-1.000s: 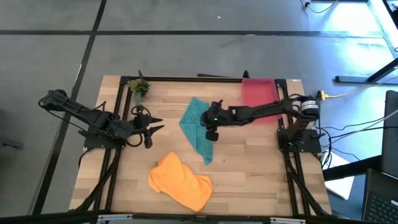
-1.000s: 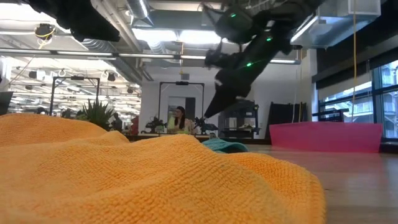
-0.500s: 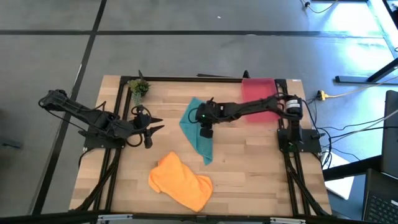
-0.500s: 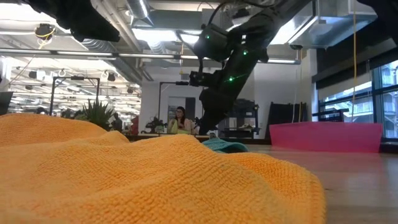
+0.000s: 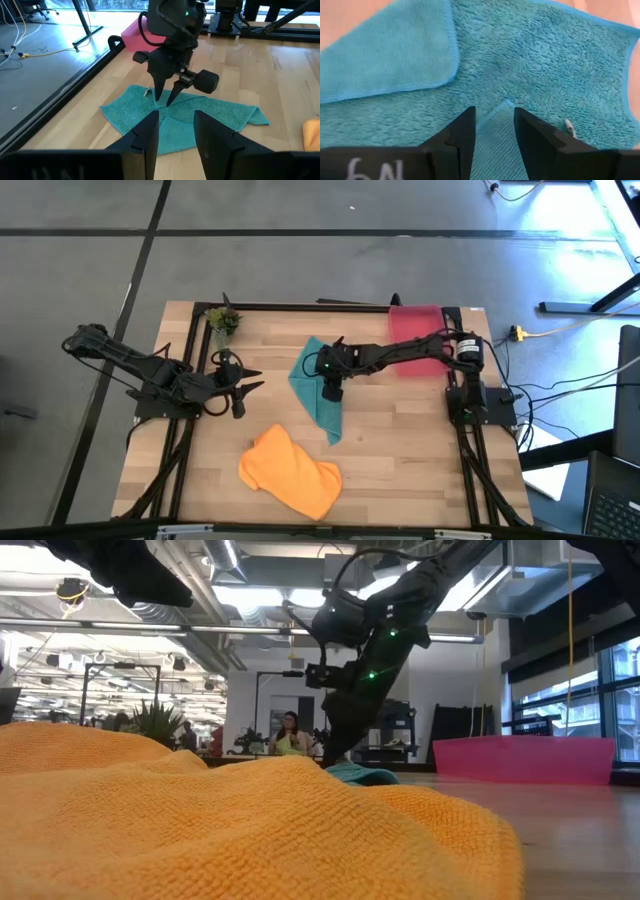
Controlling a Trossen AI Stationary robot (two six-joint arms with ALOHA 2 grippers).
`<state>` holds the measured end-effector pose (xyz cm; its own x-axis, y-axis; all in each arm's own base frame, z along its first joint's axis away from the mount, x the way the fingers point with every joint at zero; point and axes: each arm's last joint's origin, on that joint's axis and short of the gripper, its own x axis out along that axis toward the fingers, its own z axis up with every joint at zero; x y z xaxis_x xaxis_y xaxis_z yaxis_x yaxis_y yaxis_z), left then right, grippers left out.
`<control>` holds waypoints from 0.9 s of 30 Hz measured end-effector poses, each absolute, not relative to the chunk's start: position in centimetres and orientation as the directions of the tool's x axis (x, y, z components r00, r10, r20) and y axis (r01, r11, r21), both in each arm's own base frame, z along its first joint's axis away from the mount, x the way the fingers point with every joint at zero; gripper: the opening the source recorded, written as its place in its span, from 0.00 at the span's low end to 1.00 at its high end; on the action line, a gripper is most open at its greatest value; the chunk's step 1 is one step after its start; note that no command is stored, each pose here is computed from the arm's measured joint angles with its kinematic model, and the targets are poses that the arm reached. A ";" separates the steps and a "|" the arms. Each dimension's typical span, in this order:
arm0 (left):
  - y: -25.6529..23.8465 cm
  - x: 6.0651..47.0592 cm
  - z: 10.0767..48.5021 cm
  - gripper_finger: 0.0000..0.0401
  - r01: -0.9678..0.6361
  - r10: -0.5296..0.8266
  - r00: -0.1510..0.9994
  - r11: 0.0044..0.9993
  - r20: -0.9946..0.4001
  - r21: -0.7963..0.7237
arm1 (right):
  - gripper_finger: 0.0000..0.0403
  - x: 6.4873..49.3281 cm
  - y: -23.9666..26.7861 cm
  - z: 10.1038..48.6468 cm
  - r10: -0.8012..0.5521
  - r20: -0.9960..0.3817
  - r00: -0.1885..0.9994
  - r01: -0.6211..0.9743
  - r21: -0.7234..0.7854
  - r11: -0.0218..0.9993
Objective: Roll microfiber towels into tight, uniform cylinder then place into a basket
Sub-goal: Roll the blue microfiber cloth on the table
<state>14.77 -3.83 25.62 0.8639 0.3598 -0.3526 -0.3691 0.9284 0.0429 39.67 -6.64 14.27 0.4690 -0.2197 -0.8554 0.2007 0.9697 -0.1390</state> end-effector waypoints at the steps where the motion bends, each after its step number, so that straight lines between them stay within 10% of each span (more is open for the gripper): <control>1: -3.8 14.8 25.6 0.28 -0.369 0.360 0.864 0.928 -0.353 0.042 | 0.34 39.6 -6.7 14.2 -0.227 -0.857 0.463 0.204 -0.146 0.968; 27: -3.8 14.8 25.6 0.28 -0.370 0.360 0.864 0.928 -0.353 0.041 | 0.17 39.2 -7.5 13.5 -0.223 -0.874 0.431 0.238 -0.129 0.963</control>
